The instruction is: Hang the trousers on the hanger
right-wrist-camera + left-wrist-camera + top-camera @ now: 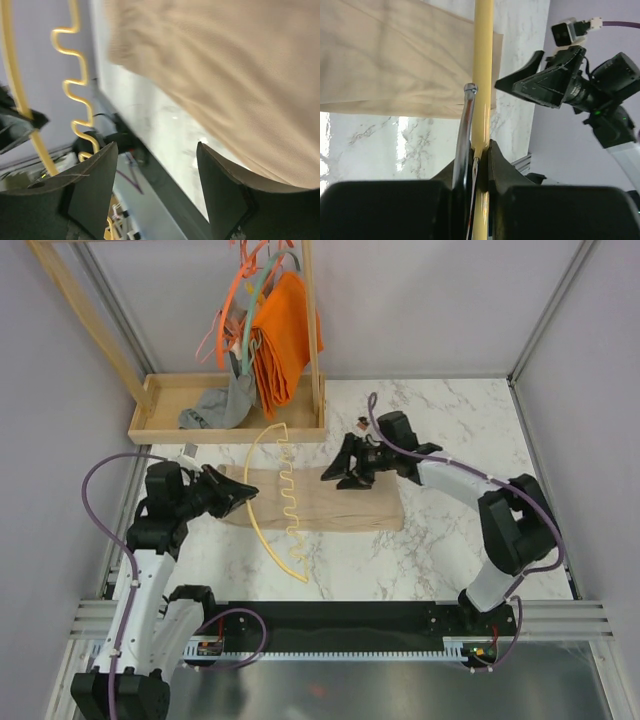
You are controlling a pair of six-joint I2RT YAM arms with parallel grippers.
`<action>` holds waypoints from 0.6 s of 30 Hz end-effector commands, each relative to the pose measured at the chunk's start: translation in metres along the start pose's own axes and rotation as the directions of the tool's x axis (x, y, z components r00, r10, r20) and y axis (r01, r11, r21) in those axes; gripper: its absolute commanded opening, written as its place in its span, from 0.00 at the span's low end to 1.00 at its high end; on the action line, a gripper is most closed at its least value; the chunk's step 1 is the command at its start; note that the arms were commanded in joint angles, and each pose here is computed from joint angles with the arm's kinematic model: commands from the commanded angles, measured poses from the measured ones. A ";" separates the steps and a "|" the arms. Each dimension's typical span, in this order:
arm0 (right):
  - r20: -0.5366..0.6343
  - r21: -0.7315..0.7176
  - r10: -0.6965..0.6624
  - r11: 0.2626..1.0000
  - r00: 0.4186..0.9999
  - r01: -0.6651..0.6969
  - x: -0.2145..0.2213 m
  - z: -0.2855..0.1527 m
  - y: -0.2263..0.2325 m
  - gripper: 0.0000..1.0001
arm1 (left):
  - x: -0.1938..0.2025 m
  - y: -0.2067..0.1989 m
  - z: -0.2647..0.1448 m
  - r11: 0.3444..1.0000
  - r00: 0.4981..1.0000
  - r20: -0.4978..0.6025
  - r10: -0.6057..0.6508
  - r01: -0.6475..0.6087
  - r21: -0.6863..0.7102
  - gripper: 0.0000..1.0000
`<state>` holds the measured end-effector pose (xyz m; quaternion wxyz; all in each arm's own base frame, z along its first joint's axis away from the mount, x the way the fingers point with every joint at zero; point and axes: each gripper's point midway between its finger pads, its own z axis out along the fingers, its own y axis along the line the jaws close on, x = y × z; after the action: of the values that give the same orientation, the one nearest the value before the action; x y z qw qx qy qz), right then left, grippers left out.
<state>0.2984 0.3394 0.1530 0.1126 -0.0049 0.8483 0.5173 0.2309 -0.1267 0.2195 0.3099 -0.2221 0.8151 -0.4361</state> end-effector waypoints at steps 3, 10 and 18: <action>-0.038 0.447 -0.053 0.892 0.998 0.065 0.027 -0.098 -0.117 0.72 | -0.008 0.009 0.021 0.985 0.978 0.116 0.175 -0.173 -0.022 0.02; -0.001 0.613 -0.071 0.788 0.997 0.057 0.021 -0.145 -0.163 0.66 | 0.009 -0.002 0.065 0.959 0.957 0.053 0.284 -0.284 -0.004 0.02; 0.077 0.642 -0.029 0.767 0.997 -0.027 0.009 -0.163 -0.189 0.59 | 0.005 -0.001 0.092 0.953 0.953 0.018 0.303 -0.303 -0.011 0.02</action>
<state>0.2741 0.1141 0.0528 0.1194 0.0720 0.9685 0.2063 0.2648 -0.1750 0.1430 0.3082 -0.1375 0.8699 -0.3597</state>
